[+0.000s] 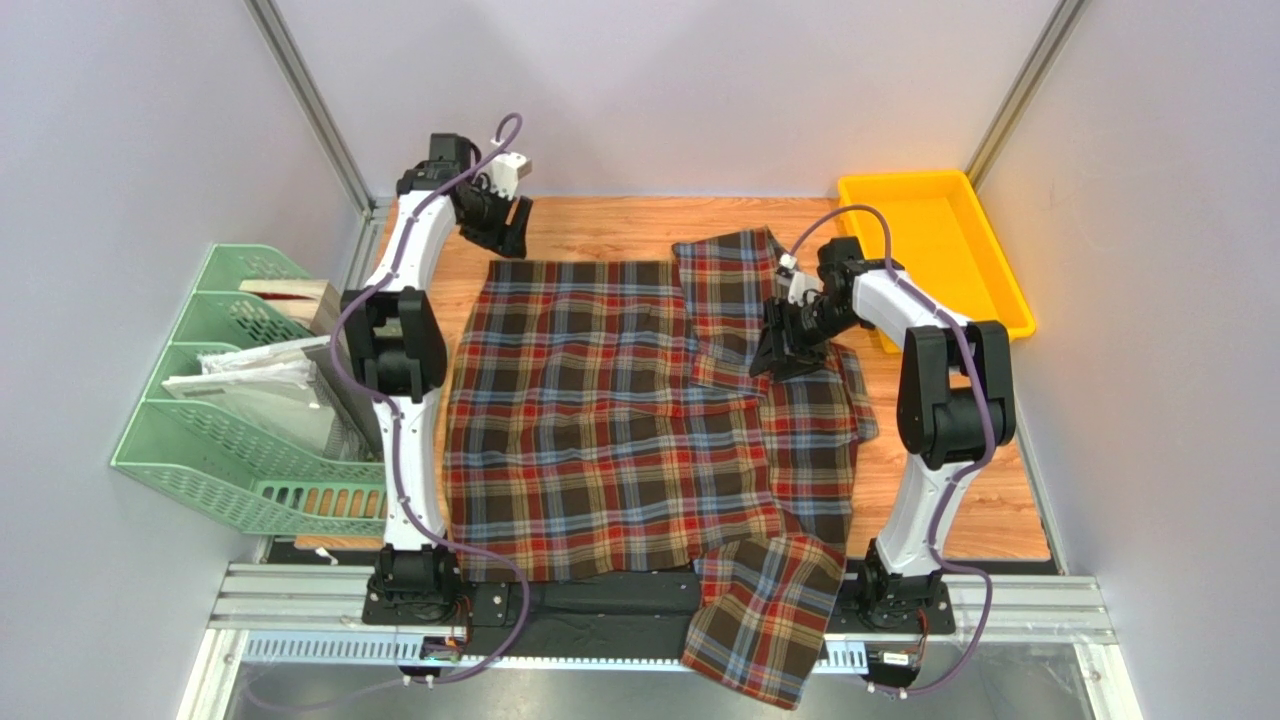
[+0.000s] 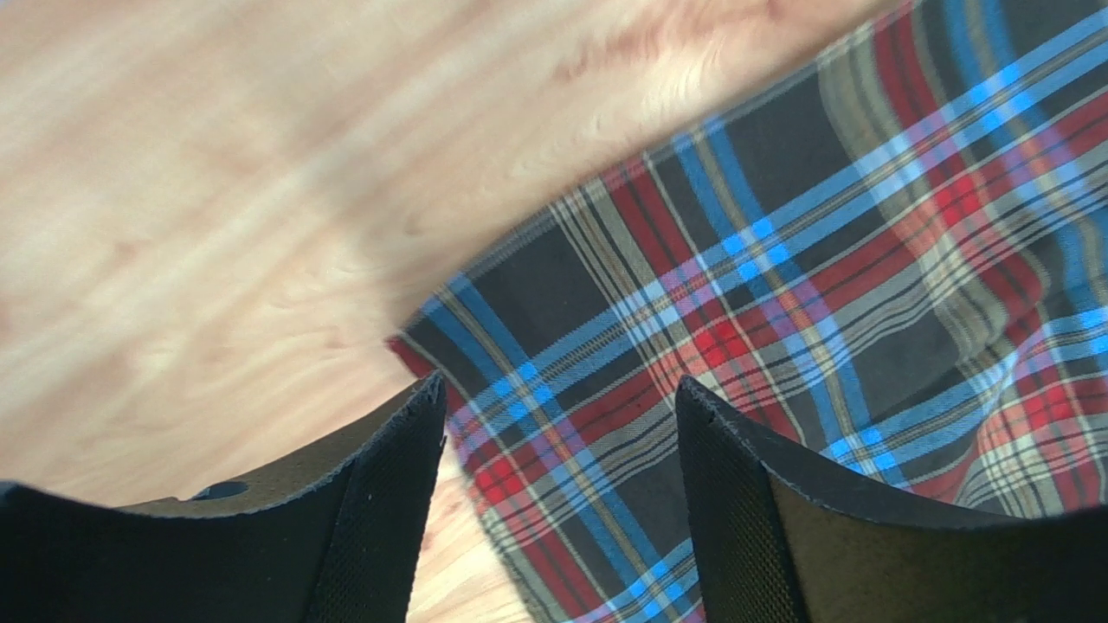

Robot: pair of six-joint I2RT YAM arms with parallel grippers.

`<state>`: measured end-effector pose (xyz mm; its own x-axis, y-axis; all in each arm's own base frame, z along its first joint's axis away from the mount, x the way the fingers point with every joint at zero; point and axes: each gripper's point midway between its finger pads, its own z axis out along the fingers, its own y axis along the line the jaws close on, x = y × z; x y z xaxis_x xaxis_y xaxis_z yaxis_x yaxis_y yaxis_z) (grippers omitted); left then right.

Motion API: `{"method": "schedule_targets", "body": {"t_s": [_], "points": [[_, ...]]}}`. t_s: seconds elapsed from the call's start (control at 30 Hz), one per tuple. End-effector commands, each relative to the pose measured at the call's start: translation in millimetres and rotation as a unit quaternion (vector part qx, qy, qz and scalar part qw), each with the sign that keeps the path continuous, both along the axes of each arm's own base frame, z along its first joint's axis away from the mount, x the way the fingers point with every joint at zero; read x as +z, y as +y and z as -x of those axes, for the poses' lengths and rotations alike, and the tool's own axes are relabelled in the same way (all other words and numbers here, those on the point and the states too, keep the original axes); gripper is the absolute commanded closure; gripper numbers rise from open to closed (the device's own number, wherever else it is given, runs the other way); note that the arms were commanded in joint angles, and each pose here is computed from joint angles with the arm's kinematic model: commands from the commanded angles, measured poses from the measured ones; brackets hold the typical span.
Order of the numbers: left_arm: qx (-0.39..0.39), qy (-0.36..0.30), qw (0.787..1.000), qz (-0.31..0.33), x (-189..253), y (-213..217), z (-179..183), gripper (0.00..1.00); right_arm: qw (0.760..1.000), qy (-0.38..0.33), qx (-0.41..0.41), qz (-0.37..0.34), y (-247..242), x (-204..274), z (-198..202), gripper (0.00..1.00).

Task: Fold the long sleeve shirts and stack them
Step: Fold the shirt

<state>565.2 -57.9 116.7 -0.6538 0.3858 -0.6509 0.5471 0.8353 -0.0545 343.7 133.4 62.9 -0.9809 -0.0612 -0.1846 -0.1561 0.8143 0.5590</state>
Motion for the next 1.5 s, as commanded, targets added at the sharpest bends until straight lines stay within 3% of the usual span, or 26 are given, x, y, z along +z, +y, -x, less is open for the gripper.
{"method": "schedule_targets", "body": {"t_s": [0.0, 0.4, 0.7, 0.87, 1.07, 1.33, 1.43, 1.47], "points": [[0.018, 0.029, 0.999, 0.000, -10.9, 4.4, 3.9, 0.30, 1.000, -0.009, -0.003, 0.009, -3.7, 1.5, -3.2, 0.44], [0.060, 0.052, 0.996, -0.039, -50.0, 49.9, -6.9, 0.30, 1.000, 0.003, -0.004, 0.006, -3.6, -2.9, -0.3, 0.40], [0.053, 0.038, 0.997, -0.030, -50.2, 46.9, -24.2, 0.30, 1.000, 0.001, -0.003, 0.006, -3.4, 4.5, 2.8, 0.39], [0.036, 0.044, 0.998, -0.036, -53.9, 40.2, -21.9, 0.37, 1.000, -0.003, -0.005, 0.011, -5.2, 7.9, -1.1, 0.39], [0.015, 0.058, 0.993, -0.098, -72.3, 26.8, -17.2, 0.42, 1.000, -0.012, 0.006, 0.016, -6.5, 8.1, -4.2, 0.38], [0.022, 0.081, 0.987, -0.140, -88.4, 30.6, -10.6, 0.43, 1.000, -0.016, 0.008, 0.014, -5.9, 12.4, -3.6, 0.38], [0.004, 0.094, 0.985, -0.146, -95.4, 24.4, -4.0, 0.48, 1.000, -0.019, 0.008, 0.015, -5.7, 13.6, -5.3, 0.38], [0.003, 0.095, 0.985, -0.147, -96.7, 23.8, -3.5, 0.56, 1.000, -0.020, 0.009, 0.015, -6.3, 13.3, -5.9, 0.38]]}}
